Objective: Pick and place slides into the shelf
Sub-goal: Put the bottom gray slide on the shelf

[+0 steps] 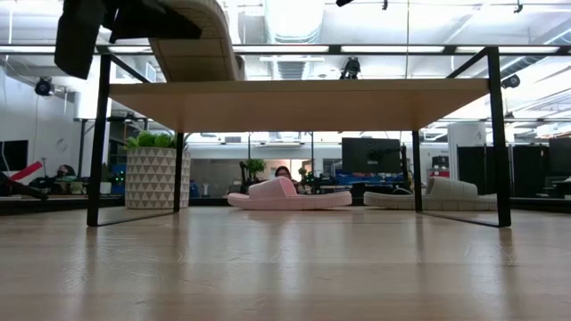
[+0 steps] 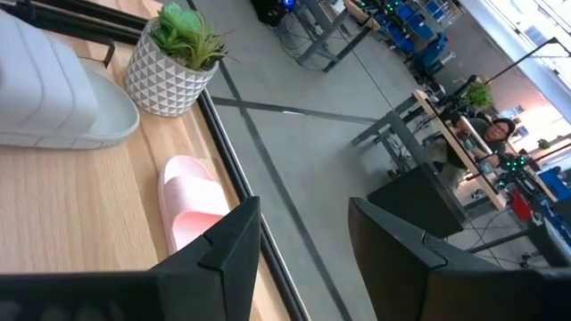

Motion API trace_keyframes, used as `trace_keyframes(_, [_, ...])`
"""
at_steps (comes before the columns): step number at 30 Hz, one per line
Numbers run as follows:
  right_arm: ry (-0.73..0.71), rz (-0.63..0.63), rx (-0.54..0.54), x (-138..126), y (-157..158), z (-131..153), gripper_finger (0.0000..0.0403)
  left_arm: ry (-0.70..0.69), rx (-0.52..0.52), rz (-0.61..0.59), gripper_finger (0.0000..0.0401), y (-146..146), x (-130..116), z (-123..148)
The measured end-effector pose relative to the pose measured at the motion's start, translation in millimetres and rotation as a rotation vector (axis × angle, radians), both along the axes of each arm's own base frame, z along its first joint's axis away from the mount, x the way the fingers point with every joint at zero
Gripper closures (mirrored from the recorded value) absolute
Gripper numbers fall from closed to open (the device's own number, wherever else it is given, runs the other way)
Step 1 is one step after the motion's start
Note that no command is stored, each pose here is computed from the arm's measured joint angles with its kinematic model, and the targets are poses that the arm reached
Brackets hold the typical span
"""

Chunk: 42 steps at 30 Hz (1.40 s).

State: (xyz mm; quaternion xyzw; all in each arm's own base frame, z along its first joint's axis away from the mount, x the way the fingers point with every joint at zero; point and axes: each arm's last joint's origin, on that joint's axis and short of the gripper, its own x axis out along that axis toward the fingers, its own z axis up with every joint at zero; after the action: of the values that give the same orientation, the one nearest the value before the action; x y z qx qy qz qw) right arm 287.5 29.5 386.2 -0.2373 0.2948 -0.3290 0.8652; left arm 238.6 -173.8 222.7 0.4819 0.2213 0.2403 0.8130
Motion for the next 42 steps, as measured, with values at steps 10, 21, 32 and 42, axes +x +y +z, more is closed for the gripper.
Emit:
trace_keyframes(10, [0.0,0.0,0.0,0.0,0.0,0.0,0.0241,-0.062,-0.077,0.009,0.0264,0.3,-1.4,3.0])
trace_keyframes(21, [-0.011,-0.003,0.012,0.2,0.1,-0.1,0.0241,-0.09,-0.324,-0.067,0.0209,2.6,-6.3,3.0])
trace_keyframes(32, [-0.013,-0.003,0.015,0.2,0.1,-0.2,0.0241,-0.021,-0.63,-0.097,0.02,18.1,-28.2,13.8])
trace_keyframes(42, [-0.012,-0.002,0.014,0.2,0.1,-0.2,0.0241,0.073,-0.868,-0.302,0.0199,18.9,-38.3,45.0])
